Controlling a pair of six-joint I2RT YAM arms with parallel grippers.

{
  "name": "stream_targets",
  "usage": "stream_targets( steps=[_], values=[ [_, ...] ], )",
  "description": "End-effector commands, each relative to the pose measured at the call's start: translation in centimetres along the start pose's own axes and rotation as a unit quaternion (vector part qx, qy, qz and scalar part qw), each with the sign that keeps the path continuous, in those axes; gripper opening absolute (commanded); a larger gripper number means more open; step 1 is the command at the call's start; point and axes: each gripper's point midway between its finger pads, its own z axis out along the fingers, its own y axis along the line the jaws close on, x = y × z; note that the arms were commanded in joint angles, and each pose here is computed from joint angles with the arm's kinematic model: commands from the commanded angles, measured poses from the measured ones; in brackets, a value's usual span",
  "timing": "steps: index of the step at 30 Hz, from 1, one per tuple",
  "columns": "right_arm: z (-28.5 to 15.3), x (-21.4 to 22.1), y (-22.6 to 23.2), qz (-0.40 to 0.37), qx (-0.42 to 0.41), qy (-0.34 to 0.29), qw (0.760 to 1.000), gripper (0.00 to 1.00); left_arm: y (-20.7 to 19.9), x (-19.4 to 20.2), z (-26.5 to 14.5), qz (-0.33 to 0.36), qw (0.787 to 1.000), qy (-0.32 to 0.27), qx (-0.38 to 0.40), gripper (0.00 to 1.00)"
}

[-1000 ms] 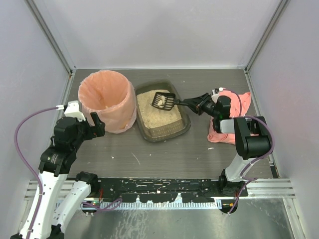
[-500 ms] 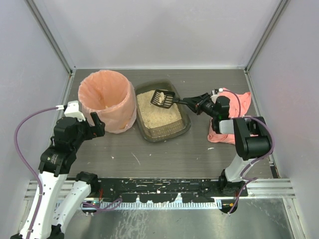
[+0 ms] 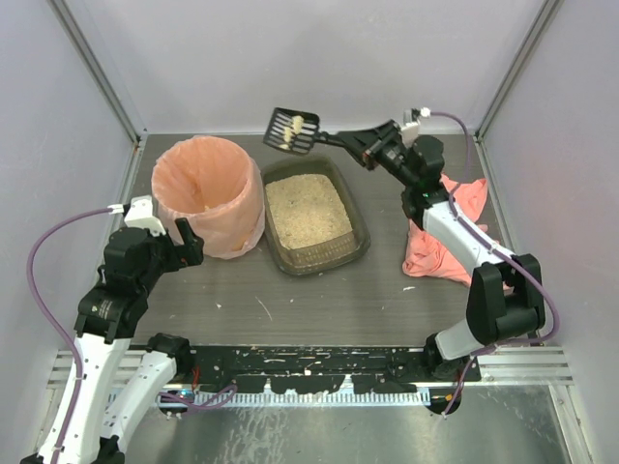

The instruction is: Clean the litter box

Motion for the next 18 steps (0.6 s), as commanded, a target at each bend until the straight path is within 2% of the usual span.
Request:
stream_targets(
  steps=[1,4,10,15,18],
  values=[
    [3.3,2.7,7.7,-0.119,-0.043,0.023,0.992,0.01,-0.4,-1.2,-0.1,-0.007,1.000,-0.019,0.006,0.98],
    [6.0,5.9,9.4,-0.196,-0.046,0.055,0.978,0.01,-0.2,-1.3,-0.3,-0.008,1.000,-0.025,0.003,0.98],
    [10.1,11.2,8.5,-0.332,-0.052,0.111,0.935,0.01,-0.2,-1.3,-0.3,-0.008,1.000,-0.024,0.004,0.98],
    [11.9,14.1,8.5,-0.456,-0.061,0.128,0.879,0.01,-0.2,-1.3,-0.3,-0.009,1.000,-0.025,0.005,0.98],
    [11.7,15.7,9.7,-0.544,-0.085,0.124,0.825,0.01,-0.2,-1.4,-0.3,-0.009,1.000,-0.026,0.004,0.98]
  ],
)
